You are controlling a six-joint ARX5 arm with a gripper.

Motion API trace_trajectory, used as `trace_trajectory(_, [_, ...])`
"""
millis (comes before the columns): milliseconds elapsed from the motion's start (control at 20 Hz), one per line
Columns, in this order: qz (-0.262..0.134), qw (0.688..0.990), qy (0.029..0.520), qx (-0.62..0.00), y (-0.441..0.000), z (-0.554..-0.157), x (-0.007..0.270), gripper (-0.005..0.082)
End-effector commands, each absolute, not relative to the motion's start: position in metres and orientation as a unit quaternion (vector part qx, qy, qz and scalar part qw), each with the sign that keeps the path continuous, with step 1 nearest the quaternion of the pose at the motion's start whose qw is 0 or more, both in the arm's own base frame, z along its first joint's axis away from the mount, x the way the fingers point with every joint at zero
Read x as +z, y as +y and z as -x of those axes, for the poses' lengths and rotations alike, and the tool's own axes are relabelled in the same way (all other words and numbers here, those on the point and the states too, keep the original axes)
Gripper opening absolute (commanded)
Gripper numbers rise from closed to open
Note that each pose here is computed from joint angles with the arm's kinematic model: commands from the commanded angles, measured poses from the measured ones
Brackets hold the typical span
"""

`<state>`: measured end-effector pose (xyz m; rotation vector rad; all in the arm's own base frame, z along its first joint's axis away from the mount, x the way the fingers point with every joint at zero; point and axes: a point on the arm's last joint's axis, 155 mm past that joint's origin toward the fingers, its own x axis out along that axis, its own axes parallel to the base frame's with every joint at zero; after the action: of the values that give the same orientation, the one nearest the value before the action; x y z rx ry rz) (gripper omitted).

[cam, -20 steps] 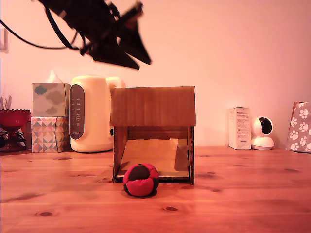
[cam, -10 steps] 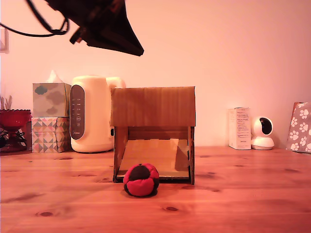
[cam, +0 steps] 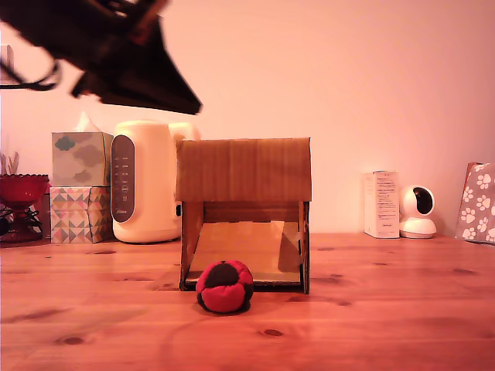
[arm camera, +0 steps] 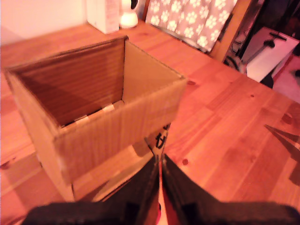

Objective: Drop the footbag into the cardboard dice tower

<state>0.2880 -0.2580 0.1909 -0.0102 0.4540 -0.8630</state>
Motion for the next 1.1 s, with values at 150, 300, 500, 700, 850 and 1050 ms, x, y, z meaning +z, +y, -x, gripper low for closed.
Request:
trace_trajectory(150, [0.017, 0.88, 0.24, -0.41, -0.247, -0.269, 0.161, -0.002])
trace_trajectory(300, [0.024, 0.875, 0.265, -0.404, -0.239, -0.258, 0.138, -0.002])
trace_trajectory(500, [0.018, 0.865, 0.306, -0.398, -0.234, -0.248, 0.111, -0.002])
trace_trajectory(700, [0.014, 0.859, 0.327, -0.394, -0.233, -0.246, 0.099, -0.002])
trace_trajectory(850, [0.012, 0.856, 0.338, -0.392, -0.232, -0.244, 0.093, -0.002])
trace_trajectory(1050, [0.012, 0.856, 0.335, -0.393, -0.234, -0.248, 0.091, -0.002])
